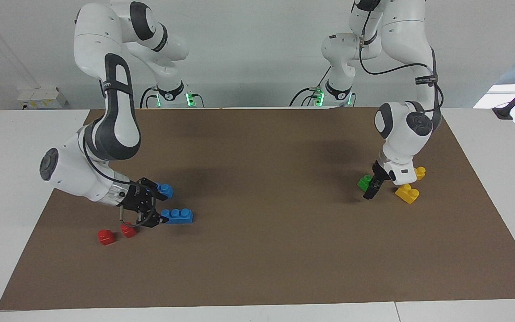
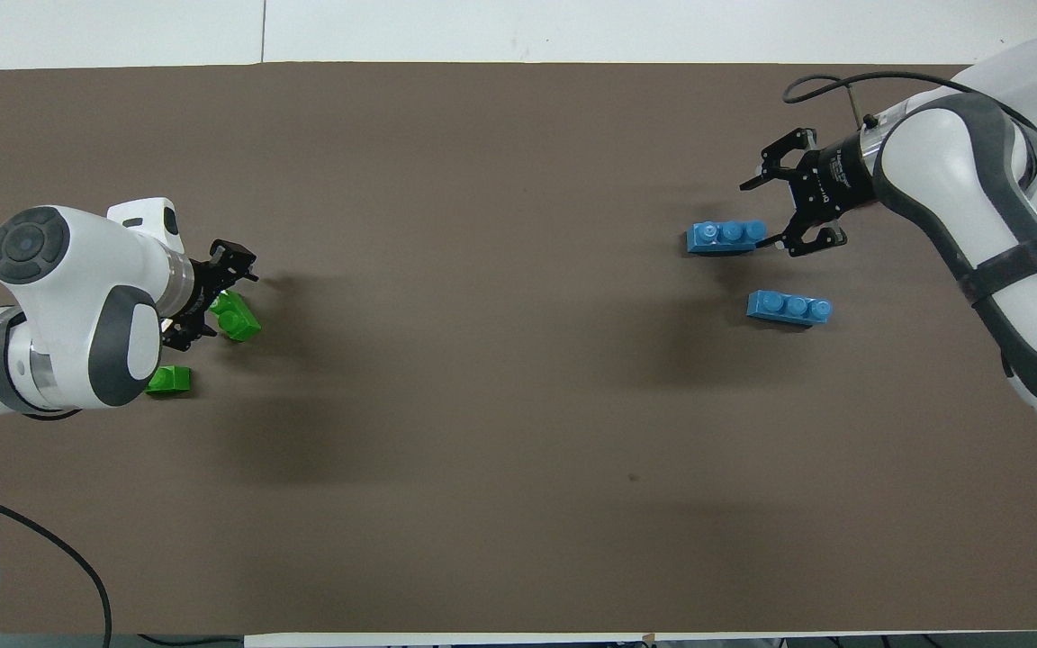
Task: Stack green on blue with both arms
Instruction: 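Reach the left gripper to the green brick while the right gripper reaches the blue brick, then close the left gripper on the green brick while the right gripper grasps the blue brick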
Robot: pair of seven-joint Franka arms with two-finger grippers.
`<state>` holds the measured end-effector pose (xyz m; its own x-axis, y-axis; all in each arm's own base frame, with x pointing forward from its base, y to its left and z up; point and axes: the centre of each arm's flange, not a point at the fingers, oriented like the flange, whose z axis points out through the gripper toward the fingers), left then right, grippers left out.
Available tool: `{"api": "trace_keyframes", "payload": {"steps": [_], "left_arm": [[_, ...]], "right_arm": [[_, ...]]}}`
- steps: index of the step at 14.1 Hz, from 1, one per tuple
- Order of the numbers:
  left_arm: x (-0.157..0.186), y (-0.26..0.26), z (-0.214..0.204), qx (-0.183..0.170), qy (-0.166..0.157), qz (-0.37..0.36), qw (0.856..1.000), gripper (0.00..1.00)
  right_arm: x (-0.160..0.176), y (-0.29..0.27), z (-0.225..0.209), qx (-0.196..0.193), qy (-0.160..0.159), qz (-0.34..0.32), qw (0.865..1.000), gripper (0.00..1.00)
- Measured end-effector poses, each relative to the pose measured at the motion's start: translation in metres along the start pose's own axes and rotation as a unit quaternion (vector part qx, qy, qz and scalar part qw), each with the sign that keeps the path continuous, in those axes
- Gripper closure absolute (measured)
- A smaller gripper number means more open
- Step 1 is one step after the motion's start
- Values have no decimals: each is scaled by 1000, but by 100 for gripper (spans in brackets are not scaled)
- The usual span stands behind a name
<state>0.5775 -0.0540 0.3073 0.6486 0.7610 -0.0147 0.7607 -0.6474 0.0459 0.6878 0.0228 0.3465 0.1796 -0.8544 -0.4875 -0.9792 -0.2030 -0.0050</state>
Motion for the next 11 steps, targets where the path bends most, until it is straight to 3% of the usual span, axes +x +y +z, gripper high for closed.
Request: {"api": "trace_keyframes", "payload": {"steps": [5,6,11], "left_arm": [[11,-6,1,-3,2,-11,1000,0],[12,-7,1,-3,3,-12,1000,9],[12,-6,3,-6,5,-12,1000,10]], "right_arm": [[20,16,19,-11,0,22,1000,20],[23,19,22,-11,2,25,1000,20],[24,25,25,-6,7,29,1000,20]]}}
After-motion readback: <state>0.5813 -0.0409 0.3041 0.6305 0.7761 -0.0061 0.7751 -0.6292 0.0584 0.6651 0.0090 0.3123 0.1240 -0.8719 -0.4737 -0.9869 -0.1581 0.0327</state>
